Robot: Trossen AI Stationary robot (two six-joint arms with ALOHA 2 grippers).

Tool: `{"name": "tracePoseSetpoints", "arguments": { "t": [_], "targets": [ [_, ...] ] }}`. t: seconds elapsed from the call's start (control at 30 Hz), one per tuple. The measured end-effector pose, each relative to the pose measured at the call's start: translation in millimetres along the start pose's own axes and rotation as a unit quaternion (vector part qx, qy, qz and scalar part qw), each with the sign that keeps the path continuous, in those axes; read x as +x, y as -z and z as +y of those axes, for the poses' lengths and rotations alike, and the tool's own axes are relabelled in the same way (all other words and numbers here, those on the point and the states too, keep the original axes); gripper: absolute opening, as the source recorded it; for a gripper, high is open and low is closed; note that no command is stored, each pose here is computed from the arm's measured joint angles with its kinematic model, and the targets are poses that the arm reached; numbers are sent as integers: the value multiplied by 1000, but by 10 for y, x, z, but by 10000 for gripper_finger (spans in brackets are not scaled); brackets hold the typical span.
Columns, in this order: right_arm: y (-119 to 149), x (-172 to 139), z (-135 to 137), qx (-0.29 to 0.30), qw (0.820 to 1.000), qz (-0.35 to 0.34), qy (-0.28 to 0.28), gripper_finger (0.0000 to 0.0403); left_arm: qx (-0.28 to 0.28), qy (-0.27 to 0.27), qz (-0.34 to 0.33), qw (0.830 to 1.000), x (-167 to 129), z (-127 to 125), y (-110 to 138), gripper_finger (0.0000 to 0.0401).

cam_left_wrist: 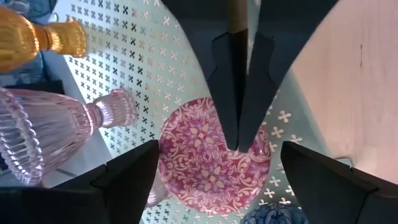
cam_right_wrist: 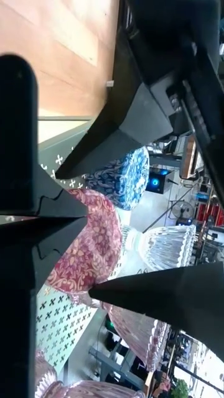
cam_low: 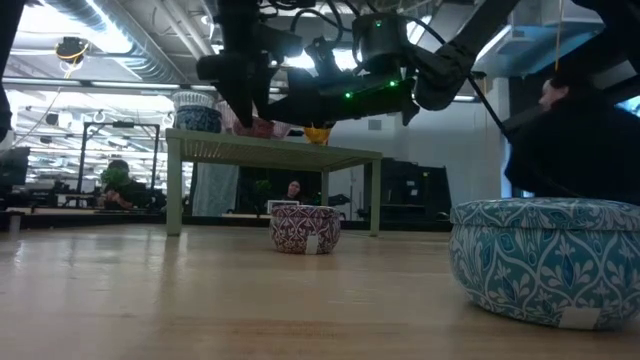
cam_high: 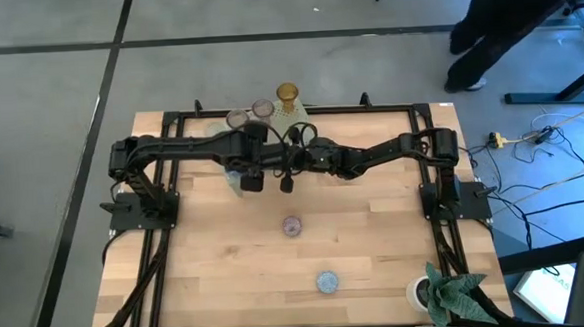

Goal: Pick & Place candle stick holders
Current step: Put the pink scented candle on the shelf aligned with the other scented candle, then put the red scented candle on the shelf aligned with the other scented candles

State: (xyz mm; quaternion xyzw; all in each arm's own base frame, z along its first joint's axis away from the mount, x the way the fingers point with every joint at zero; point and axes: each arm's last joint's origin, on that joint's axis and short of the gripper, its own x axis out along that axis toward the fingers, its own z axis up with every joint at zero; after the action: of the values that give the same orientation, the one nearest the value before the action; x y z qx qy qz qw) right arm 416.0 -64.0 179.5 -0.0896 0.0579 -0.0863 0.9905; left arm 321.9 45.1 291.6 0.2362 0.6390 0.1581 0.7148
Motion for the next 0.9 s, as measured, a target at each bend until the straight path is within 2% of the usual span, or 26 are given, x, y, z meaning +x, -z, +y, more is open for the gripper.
{"name": "tracePoseSetpoints", "arguments": {
  "t": [0.27, 0.53, 0.77, 0.9],
  "targets": [
    [-3, 0, -1, 1, 1000, -3, 1, 1, 10, 9, -7, 1000, -35, -62, -17, 334],
    [-73, -8, 6, 12, 999, -34, 4, 4, 9, 1, -4, 1000, -34, -56, -15, 334],
    [-70, -8, 40, 13, 999, -30, -1, 6, 17, -11, -7, 1000, -70, -101, -27, 334],
    [-93, -32, 137, 10, 1000, -10, -16, 5, -6, -14, -26, 1000, -205, -99, 26, 334]
  ]
}}
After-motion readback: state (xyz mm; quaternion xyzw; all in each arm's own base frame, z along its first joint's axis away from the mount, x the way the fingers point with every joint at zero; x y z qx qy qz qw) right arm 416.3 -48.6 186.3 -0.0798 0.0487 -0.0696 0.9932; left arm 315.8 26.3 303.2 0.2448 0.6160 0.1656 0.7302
